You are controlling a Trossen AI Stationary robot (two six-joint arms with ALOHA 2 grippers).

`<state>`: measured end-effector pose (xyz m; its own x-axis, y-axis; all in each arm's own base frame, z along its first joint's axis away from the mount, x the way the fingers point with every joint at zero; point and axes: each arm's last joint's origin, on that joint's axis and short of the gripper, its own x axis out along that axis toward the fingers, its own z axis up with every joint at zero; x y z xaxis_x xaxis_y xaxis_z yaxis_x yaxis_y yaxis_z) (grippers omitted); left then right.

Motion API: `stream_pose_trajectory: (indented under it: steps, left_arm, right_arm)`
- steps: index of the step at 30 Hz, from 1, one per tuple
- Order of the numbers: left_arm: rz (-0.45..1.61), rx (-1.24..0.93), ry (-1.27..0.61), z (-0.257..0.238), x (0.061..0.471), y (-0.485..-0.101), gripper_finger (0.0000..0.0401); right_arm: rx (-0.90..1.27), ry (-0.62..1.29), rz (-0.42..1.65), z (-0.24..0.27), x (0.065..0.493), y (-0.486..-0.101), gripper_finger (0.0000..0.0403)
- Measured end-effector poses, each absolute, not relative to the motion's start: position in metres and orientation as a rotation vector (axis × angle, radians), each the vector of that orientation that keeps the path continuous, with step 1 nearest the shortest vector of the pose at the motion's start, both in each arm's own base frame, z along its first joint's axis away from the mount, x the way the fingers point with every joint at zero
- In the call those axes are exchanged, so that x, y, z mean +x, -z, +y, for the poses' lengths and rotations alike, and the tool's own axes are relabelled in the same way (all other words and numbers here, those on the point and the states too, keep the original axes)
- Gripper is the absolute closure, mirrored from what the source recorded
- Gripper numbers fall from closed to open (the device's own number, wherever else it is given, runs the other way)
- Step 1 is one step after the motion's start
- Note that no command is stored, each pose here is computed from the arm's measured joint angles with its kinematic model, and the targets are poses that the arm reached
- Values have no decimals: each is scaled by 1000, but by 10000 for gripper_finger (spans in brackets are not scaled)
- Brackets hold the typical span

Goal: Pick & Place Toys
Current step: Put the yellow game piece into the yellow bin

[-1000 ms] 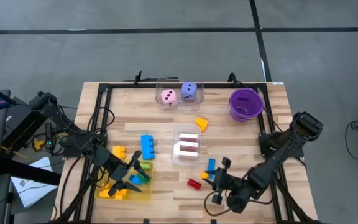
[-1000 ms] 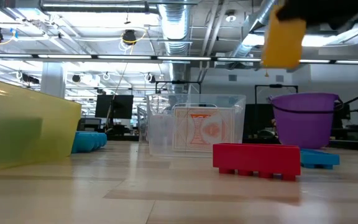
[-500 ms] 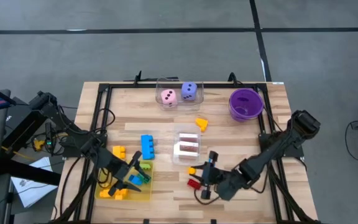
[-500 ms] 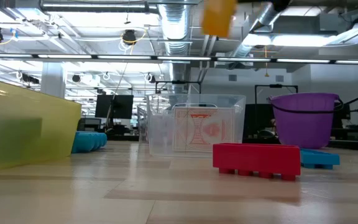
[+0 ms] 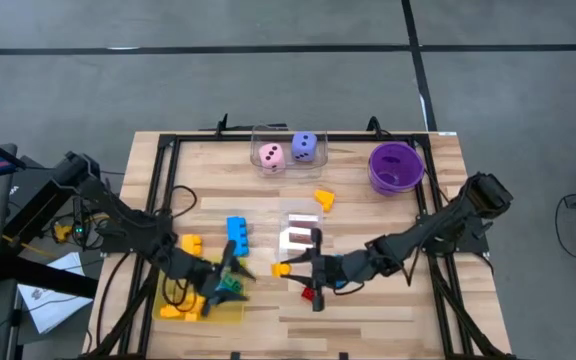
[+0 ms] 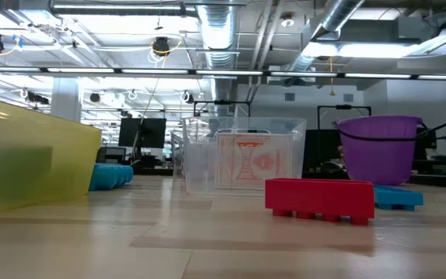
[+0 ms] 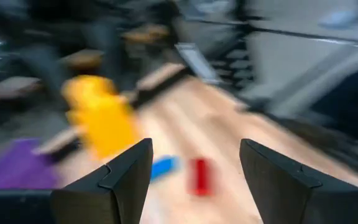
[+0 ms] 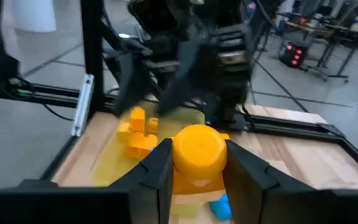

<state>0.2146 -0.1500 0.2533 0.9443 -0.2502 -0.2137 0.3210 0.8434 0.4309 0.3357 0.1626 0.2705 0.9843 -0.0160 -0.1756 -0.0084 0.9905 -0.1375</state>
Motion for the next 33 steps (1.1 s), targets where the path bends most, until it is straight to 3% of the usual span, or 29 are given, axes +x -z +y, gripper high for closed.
stream_pose_trajectory:
  steps: [6,21,33]
  left_arm:
    - [80,506,43,-143,226,-259,164]
    - [58,322,66,-127,249,-253,108]
    - [32,270,49,-118,261,-249,120]
  right_arm:
    - [-184,6,182,158,338,-270,298]
    - [-179,-3,131,155,341,-275,297]
    - [-181,14,138,151,343,-273,297]
